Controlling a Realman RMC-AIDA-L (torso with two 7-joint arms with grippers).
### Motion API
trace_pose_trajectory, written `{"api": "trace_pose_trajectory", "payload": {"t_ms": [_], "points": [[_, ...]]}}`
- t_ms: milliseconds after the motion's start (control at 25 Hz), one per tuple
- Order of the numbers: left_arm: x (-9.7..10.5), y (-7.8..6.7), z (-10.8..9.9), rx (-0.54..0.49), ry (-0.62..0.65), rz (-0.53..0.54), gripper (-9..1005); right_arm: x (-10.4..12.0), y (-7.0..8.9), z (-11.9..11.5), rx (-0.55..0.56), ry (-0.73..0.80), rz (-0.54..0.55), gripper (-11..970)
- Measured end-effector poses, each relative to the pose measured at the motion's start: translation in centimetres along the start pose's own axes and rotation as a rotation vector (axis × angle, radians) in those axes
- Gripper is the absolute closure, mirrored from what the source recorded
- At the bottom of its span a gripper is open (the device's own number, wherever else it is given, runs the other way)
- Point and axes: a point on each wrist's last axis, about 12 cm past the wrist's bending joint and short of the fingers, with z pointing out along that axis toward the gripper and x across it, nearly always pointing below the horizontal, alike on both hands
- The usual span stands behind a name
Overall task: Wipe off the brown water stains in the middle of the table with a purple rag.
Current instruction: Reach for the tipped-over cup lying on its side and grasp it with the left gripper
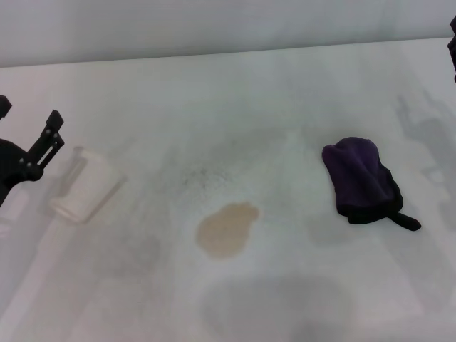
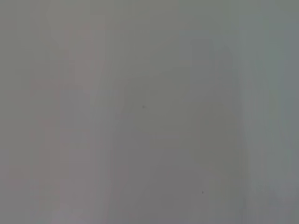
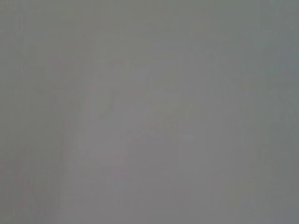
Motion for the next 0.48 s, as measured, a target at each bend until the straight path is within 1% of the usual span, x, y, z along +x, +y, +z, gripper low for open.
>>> {"api": "trace_pose_trajectory", "payload": {"t_ms": [480], "points": [[0.02, 0.23, -0.24, -0.018, -0.001, -0.01, 164, -0.04, 0.04, 0.14, -0.002, -0.003, 0.0, 462]]}}
